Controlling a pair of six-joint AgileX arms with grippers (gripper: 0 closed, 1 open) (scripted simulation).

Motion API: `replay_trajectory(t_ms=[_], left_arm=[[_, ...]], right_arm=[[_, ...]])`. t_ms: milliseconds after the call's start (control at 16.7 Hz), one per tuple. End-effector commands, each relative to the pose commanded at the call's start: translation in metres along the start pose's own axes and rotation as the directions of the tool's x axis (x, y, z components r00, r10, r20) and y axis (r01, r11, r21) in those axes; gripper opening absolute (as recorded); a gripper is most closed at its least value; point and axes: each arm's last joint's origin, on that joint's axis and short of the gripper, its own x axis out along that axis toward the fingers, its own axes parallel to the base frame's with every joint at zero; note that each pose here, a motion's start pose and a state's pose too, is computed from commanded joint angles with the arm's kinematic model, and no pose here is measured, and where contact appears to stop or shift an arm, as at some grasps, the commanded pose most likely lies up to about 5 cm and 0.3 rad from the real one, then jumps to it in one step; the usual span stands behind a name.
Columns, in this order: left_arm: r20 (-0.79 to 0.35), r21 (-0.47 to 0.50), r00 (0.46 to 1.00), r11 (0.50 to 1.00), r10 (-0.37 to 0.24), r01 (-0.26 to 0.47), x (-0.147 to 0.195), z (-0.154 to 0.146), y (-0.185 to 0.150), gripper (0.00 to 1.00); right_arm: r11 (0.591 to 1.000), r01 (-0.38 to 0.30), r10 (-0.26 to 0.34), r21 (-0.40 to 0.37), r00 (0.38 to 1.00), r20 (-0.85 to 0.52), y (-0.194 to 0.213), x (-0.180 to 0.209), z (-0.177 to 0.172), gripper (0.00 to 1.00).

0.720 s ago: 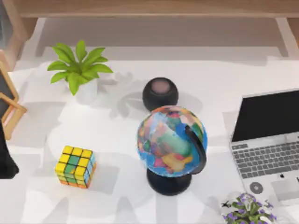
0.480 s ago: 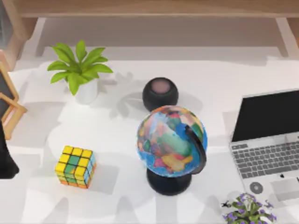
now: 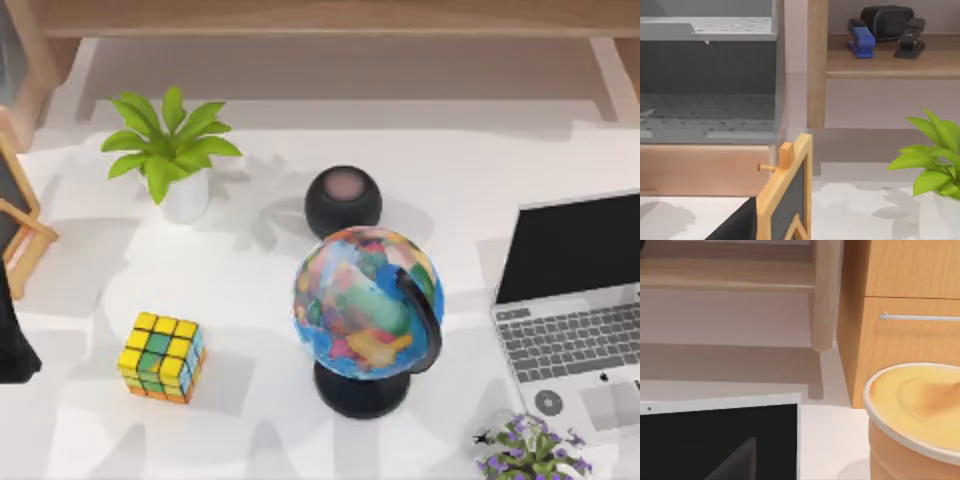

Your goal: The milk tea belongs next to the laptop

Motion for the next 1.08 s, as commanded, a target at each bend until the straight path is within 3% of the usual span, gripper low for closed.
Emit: replay_trajectory(t_ms=[660,1080], left_arm=[[0.000,0.000,1.000,1.000,0.000,0.000,0.000,0.000,0.000,1.00],[0.000,0.000,1.000,1.000,0.000,0.000,0.000,0.000,0.000,1.00]], right_arm=[[1.000,0.007,-0.005,0.015,0.992,-0.127,-0.044,0.027,-0.044,1.00],[1.000,0.006,-0.003,0.020,0.991,-0.136,-0.046,0.027,-0.049,1.00]])
